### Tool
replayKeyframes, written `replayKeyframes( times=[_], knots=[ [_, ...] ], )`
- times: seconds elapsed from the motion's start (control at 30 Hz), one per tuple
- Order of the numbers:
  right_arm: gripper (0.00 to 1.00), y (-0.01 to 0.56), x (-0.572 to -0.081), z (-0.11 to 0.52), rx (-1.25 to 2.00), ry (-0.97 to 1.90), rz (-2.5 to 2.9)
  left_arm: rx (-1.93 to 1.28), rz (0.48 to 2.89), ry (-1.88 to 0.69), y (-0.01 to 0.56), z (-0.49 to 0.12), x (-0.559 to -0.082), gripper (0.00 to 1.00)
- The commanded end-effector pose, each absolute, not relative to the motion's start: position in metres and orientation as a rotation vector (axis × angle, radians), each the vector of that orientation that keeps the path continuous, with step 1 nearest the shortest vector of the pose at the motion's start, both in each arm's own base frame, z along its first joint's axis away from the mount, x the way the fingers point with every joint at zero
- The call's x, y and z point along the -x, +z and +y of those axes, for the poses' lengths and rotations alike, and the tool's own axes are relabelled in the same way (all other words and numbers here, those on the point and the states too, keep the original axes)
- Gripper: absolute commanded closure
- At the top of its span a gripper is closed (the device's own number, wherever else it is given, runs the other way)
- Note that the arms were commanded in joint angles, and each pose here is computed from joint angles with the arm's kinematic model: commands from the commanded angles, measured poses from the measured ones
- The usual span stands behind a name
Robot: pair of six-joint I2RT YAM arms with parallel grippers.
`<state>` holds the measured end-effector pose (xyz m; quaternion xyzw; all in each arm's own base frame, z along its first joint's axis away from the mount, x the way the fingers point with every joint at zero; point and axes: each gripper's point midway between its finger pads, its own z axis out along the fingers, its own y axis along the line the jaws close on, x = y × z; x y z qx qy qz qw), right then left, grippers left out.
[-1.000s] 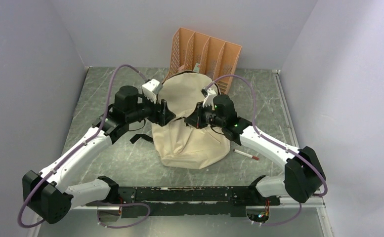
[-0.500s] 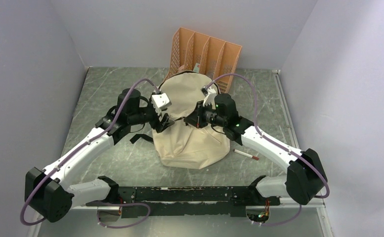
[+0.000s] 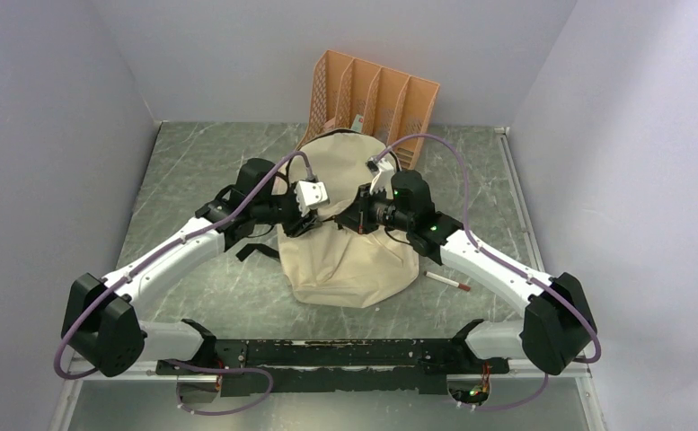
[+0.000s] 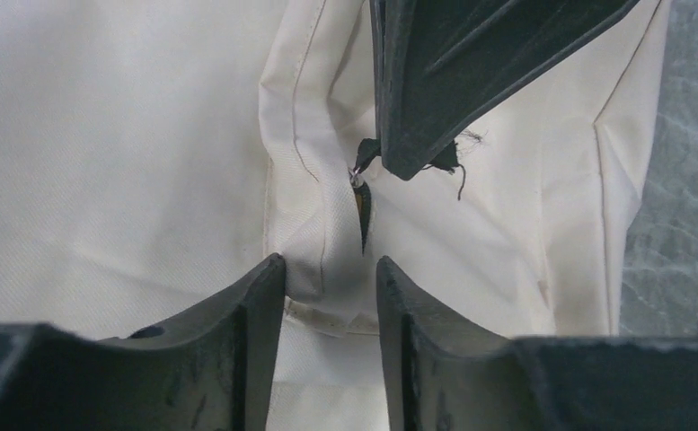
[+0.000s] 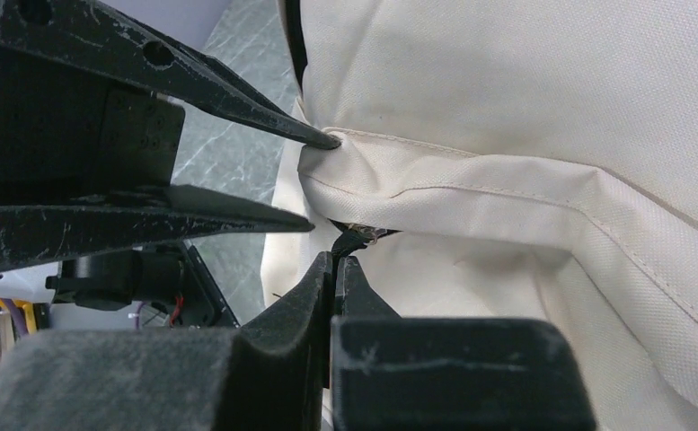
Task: Pack the student bag
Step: Unzip the student bag at the center of the board.
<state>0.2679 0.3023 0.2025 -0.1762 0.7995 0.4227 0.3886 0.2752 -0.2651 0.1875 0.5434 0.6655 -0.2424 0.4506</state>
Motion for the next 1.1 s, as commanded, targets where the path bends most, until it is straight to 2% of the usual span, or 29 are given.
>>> replayKeyframes(
  times=[0.0,0.1,0.23,0.27,0.4,0.73,1.07],
  knots=[
    [1.00,0.230,-0.269,0.302,0.474,1.092,1.947,-1.418,1.614,-0.606,0.188,-0.273,-0.268,0.60],
    [1.00,0.230,-0.270,0.300,0.469,1.074,1.948,-1.425,1.624,-0.585,0.187,-0.271,-0.268,0.70],
    [1.00,0.228,-0.269,0.299,0.468,1.071,1.957,-1.436,1.629,-0.563,0.186,-0.267,-0.266,0.92],
    [1.00,0.226,-0.268,0.299,0.467,1.073,1.961,-1.434,1.626,-0.559,0.187,-0.266,-0.266,0.95],
    [1.00,0.210,-0.268,0.297,0.458,1.057,2.005,-1.419,1.608,-0.553,0.193,-0.263,-0.262,0.95],
    [1.00,0.158,-0.288,0.266,0.399,0.754,2.184,-1.346,1.537,-0.523,0.225,-0.256,-0.257,0.95],
    [1.00,0.153,-0.302,0.231,0.324,0.489,2.231,-1.331,1.530,-0.498,0.232,-0.251,-0.256,0.95]
  ],
)
